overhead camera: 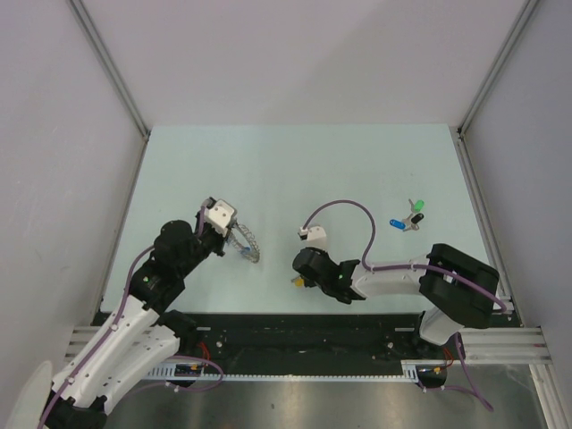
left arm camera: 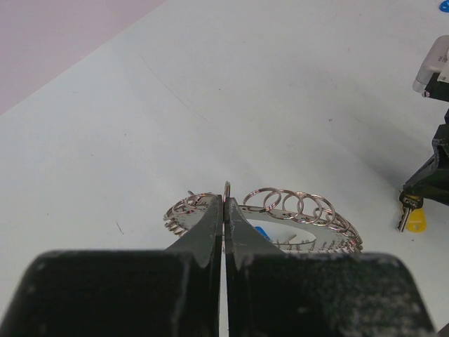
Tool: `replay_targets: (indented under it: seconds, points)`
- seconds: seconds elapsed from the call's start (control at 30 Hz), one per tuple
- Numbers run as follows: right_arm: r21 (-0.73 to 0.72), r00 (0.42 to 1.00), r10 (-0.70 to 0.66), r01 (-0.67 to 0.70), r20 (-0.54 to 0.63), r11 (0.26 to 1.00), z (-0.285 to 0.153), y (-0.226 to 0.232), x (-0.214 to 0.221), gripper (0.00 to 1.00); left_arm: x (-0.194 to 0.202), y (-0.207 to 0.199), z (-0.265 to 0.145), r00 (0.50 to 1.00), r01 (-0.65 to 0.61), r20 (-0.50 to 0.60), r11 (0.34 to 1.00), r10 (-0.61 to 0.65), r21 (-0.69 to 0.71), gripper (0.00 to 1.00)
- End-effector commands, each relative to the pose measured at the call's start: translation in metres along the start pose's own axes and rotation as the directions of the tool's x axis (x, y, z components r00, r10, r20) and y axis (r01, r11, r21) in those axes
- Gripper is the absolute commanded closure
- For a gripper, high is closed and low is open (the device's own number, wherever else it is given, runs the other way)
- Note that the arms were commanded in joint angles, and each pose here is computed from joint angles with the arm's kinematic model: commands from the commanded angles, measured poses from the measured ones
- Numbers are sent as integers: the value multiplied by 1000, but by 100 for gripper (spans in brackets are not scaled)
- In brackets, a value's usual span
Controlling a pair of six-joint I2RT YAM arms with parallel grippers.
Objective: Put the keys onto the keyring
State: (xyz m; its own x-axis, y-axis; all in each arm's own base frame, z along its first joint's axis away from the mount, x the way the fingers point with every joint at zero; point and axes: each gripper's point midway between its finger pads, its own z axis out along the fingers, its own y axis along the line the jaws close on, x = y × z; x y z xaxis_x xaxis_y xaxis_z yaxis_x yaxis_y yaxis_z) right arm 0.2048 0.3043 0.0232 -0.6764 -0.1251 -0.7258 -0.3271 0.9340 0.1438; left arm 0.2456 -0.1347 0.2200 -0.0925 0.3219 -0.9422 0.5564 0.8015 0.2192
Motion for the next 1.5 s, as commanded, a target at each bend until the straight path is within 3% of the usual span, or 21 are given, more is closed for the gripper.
replay_targets:
  seconds: [0.0,0.2,0.43,0.67,0.83,1.03,1.47]
  points:
    - [13,997,-5,4,73,1000,-8,5,-24,100,-28,5,-1,995,8,97,1000,-6,-16,100]
    - [-13,987,-69,71,142,997,-27,8,-49,100,-31,-2,0,994,-3,111,1000,0,23,99]
    - [-127,935,-235,276,266,953,-69,18,-92,100,-43,-30,4,988,-54,156,980,24,192,100]
    - [-264,859,-298,428,416,865,-125,13,-136,100,-65,-70,5,974,-153,217,885,61,439,100]
    - [-333,795,-357,549,490,767,-159,10,-155,100,-85,-91,11,961,-230,261,780,89,582,100]
    - [-347,738,-439,645,513,681,-175,11,-160,100,-92,-107,18,954,-266,287,690,88,673,100]
    - [-414,731,-445,669,518,617,-171,39,-167,100,-61,-125,16,956,-276,274,631,102,726,100]
